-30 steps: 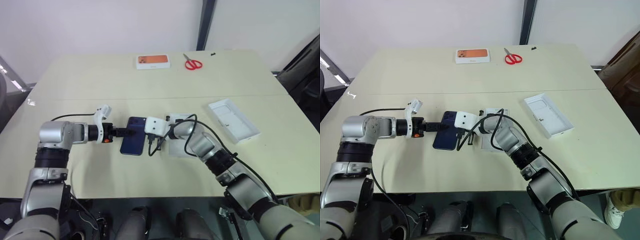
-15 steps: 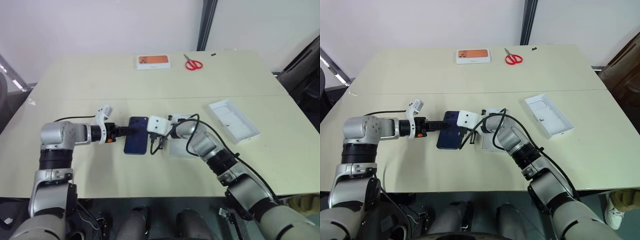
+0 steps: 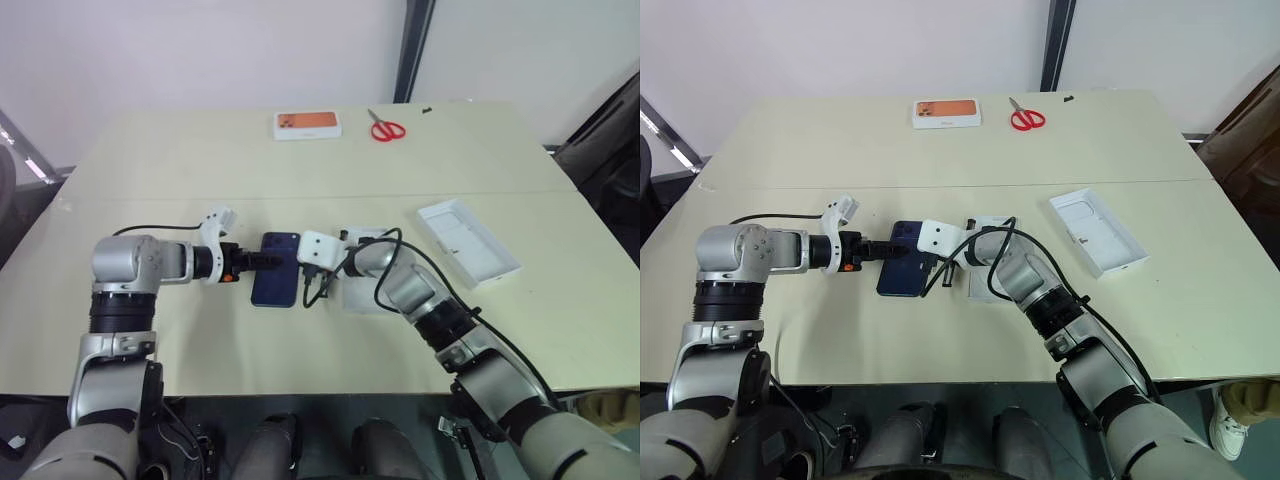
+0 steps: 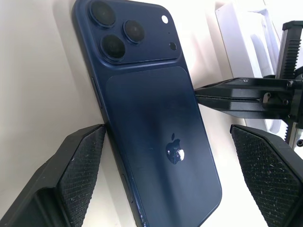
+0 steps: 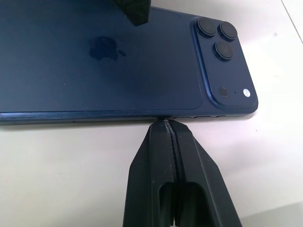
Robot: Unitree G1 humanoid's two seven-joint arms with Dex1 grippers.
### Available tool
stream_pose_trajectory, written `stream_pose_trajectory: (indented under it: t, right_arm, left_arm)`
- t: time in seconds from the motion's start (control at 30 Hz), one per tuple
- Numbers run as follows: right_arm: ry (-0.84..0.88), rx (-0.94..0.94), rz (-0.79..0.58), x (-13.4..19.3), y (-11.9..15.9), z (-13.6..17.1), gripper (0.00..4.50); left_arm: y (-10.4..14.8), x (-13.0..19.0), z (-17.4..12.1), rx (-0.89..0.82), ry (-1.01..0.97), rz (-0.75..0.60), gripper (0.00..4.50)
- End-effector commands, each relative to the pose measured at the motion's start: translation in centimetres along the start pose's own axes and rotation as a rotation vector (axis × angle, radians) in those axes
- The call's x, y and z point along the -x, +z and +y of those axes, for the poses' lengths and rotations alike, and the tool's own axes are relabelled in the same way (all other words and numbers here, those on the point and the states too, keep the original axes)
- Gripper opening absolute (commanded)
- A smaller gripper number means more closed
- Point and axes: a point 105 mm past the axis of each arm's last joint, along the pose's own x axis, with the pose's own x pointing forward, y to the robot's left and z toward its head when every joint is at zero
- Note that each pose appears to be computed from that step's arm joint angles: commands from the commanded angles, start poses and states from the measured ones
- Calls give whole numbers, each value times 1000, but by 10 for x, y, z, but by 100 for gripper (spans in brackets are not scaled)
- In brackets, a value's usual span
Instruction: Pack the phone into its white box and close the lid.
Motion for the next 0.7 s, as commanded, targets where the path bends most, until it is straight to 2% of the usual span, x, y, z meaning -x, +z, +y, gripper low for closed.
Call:
stream_pose_trajectory:
  t: [0.03,0.37,0.53,0.7]
  right_arm:
    - [21,17,-31,-5,10,7,0]
    - [16,15,-27,-4,7,7,0]
    - [16,17,-23,-4,5,8,0]
    - [14,21,-18,-4,4,8,0]
  left_arm:
    - [-11,-26,-39,16,-192,49,442]
    - [-8,-19,-29,51,-166,13,442]
    - [-2,-9,-15,92,-138,-54,442]
    - [-6,0,-5,114,-125,-69,442]
